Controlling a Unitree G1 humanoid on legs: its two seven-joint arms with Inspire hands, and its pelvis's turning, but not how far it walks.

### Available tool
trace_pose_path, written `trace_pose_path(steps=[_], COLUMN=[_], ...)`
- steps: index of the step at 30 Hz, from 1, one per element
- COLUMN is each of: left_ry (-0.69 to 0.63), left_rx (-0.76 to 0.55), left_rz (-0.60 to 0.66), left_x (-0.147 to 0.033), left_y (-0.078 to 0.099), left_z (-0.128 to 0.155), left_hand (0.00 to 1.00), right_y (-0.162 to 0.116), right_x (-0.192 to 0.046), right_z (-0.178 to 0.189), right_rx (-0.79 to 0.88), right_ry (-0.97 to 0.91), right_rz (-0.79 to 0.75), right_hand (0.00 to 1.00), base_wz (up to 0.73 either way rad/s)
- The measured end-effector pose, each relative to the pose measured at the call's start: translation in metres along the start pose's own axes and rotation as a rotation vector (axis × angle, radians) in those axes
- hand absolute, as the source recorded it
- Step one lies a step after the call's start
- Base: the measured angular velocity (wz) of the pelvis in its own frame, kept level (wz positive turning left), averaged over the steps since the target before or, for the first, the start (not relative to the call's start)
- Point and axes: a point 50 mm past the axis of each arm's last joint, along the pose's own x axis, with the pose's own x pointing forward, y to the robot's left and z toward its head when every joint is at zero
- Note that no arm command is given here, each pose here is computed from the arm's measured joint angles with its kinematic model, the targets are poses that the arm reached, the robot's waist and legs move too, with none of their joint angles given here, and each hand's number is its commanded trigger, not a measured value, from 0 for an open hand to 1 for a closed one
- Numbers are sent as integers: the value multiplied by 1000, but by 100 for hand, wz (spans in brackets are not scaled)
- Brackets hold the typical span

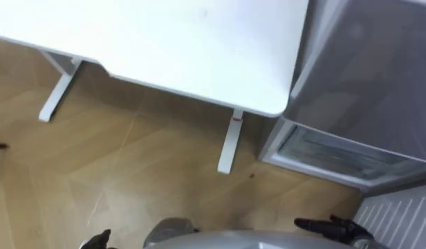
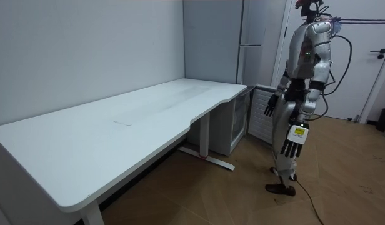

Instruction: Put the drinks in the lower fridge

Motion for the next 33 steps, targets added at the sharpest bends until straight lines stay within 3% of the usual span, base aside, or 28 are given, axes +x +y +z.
trace_pose_path(steps=[5,11,20,33], left_ry=[16,22,54,28], left_rx=[-6,-8,-39,-27], left_rz=[-3,-19,-36,-47], left_x=[-1,-1,-1,1], left_y=[-3,-13,-16,-12], left_z=[-6,-6,-10,1], left_hand=[0,0,0,0], right_y=[9,7,18,19], right_x=[1,0,3,4], right_z=[-6,-15,3,25], right_rx=[-85,-58,-276,-310], right_ry=[-1,3,-35,-115], right_rz=[19,-19,7,-75], right_hand=[0,0,0,0], base_wz=[-24,-13,-34,-23])
